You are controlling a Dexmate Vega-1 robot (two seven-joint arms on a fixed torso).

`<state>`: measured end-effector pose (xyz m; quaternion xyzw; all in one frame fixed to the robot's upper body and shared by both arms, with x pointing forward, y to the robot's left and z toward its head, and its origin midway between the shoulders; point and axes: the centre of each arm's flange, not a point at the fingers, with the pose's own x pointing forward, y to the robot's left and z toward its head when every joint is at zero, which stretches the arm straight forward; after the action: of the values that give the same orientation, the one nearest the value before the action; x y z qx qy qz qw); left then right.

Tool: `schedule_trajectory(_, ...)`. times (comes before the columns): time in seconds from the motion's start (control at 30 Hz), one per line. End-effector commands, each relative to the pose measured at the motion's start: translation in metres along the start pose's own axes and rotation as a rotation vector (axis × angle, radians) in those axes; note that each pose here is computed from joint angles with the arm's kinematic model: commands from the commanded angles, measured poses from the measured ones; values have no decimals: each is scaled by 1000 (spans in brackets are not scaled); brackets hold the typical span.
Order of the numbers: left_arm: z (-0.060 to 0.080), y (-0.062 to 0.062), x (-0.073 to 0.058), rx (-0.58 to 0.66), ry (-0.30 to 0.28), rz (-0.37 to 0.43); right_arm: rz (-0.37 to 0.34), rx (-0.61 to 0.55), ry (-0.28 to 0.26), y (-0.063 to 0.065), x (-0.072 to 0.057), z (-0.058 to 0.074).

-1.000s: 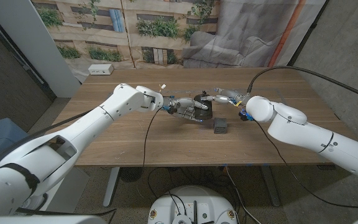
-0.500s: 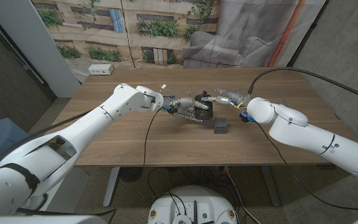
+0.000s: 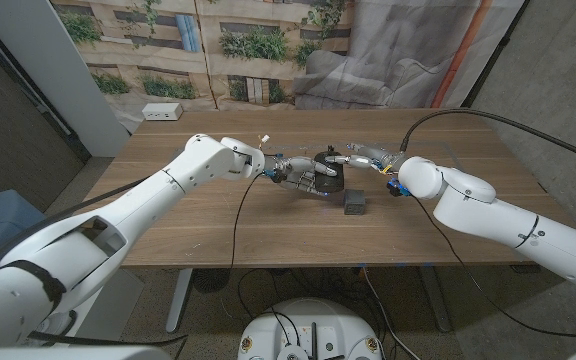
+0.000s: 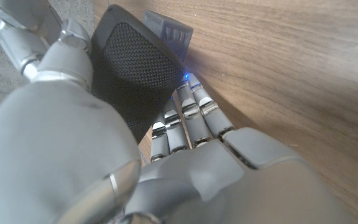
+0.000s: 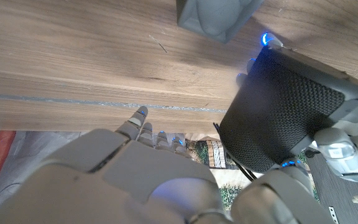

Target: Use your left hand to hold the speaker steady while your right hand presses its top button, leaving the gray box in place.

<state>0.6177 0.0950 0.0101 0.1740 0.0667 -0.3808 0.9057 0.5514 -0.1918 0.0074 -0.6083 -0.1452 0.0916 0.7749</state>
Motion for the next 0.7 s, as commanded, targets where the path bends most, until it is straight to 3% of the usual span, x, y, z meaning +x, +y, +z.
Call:
schedule_trajectory(0.03,4,-2,4,0,-11,-23,25,0,7,3,3,-4)
schedule_trajectory(0.27,5,1,1,9,-7,-17,31,11,24,7,4,-9)
schedule_trajectory(0.7,-1,0,1,-14,-23,-32,27,69,0,13,6,-17)
